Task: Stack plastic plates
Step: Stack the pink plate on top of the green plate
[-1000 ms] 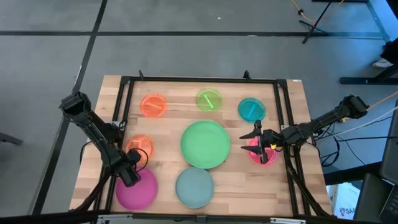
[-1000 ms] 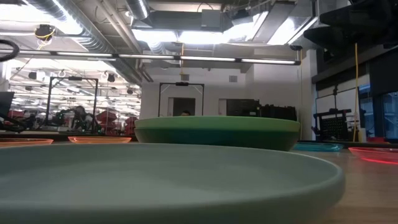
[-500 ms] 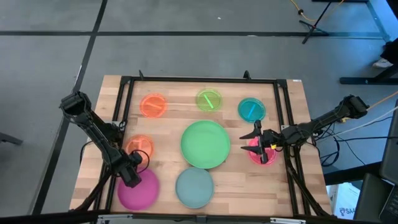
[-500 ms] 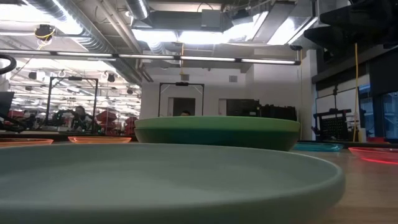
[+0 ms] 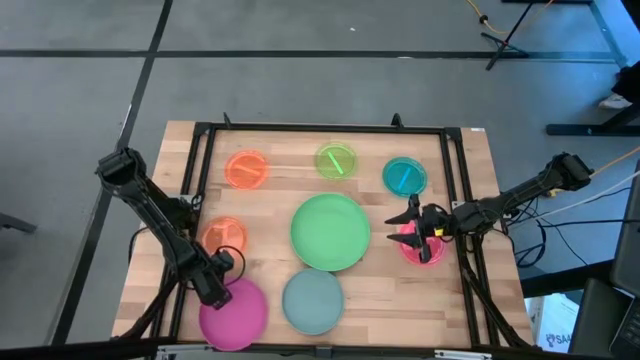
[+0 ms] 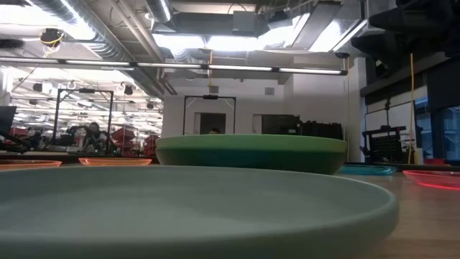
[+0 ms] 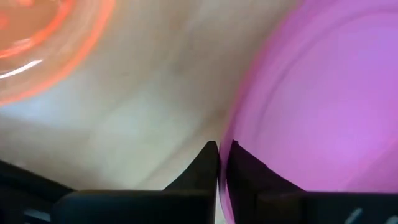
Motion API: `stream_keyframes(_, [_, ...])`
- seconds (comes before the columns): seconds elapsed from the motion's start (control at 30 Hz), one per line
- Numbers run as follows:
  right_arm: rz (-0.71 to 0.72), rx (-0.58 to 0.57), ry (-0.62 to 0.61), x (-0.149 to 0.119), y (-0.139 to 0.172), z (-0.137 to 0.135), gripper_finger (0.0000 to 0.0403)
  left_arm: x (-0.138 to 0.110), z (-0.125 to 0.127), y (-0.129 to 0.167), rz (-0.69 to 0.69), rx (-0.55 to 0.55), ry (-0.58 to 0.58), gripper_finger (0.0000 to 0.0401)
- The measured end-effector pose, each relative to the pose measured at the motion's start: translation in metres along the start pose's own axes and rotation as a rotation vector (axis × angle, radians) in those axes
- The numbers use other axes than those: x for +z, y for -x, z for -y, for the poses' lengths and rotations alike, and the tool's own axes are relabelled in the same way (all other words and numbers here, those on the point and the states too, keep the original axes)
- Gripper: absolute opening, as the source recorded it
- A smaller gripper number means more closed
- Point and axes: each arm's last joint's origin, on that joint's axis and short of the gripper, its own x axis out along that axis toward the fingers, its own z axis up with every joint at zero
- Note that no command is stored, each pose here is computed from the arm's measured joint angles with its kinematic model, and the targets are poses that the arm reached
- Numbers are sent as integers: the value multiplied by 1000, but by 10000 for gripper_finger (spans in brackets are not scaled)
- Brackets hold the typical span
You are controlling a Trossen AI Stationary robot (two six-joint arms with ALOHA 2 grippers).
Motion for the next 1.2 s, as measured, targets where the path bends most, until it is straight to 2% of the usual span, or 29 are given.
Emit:
stream_keyframes(0.3, [4,-23,-12,0,0,1,188,5,34,32,116,-155,7,14])
stream_keyframes(0.63, [5,-23,-23,0,0,1,188,34,56,62,224,-259,-33,7])
stream_keyframes(0.83, [5,-23,-46,0,0,1,188,61,61,72,346,-305,-41,9])
stream_keyframes(0.97, [4,-23,-46,0,0,1,188,80,60,77,415,-319,-2,10])
stream_keyframes(1.2, [4,-23,-46,0,0,1,188,108,53,84,569,-279,31,10])
